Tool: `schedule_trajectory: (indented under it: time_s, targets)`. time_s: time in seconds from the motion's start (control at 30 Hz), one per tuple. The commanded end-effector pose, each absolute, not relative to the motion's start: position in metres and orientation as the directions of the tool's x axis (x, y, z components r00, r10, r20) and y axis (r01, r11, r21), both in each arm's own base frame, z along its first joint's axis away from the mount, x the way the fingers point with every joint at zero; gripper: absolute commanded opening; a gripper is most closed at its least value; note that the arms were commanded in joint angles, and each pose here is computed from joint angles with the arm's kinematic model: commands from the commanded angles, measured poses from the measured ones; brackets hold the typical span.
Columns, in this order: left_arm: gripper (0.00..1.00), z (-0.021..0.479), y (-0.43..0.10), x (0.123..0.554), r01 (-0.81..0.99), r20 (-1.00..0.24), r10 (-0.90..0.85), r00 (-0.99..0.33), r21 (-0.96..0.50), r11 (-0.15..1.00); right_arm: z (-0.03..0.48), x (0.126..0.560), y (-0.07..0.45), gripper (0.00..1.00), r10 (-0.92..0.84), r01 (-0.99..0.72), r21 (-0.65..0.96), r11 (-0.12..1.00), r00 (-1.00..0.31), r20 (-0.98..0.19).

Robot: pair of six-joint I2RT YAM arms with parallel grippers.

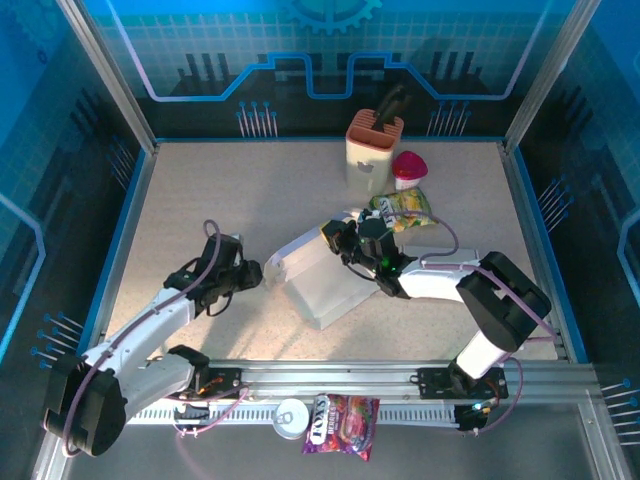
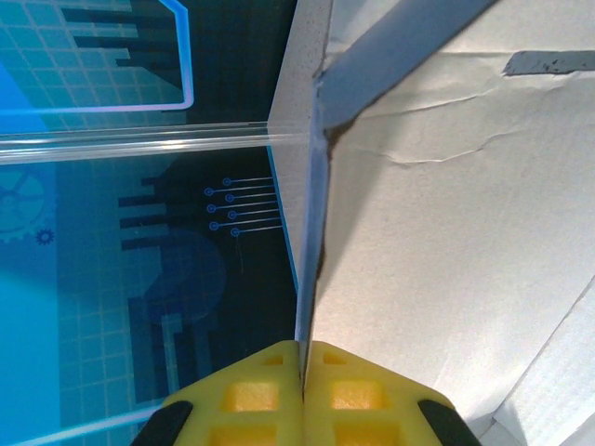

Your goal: Fold the paper box

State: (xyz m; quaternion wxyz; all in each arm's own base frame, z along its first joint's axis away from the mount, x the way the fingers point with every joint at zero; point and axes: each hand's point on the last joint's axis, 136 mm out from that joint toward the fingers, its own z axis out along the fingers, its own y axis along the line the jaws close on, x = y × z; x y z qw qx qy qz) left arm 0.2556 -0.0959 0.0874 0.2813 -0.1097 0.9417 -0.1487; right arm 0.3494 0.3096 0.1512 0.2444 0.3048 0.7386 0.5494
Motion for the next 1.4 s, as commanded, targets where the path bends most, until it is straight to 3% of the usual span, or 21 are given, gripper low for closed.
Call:
schedule_trajectory:
  time_s: [0.0,0.47,0.8,1.03,1.37]
  targets:
    - [0.36,0.088,-0.105,0.255,-0.068,-0.515,-0.261,-0.817,-0.362,0.930,0.139,0.351,0.306,0.00,0.711,0.182,0.952,0.245,-0.701,-0.049]
    - [0.43,0.097,-0.137,0.250,0.154,-0.646,-0.099,-0.757,-0.324,0.933,0.138,0.352,0.311,0.00,0.702,0.179,0.956,0.232,-0.711,-0.037]
    - [0.33,0.098,-0.155,0.257,0.302,-0.690,0.032,-0.723,-0.274,0.913,0.141,0.353,0.313,0.00,0.685,0.177,0.957,0.231,-0.727,-0.031]
    - [0.32,0.104,-0.178,0.249,0.437,-0.723,0.122,-0.680,-0.266,0.859,0.150,0.361,0.315,0.00,0.671,0.172,0.961,0.217,-0.741,-0.020]
    - [0.27,0.097,-0.182,0.254,0.445,-0.724,0.143,-0.675,-0.244,0.862,0.151,0.364,0.314,0.00,0.656,0.147,0.959,0.241,-0.753,-0.050]
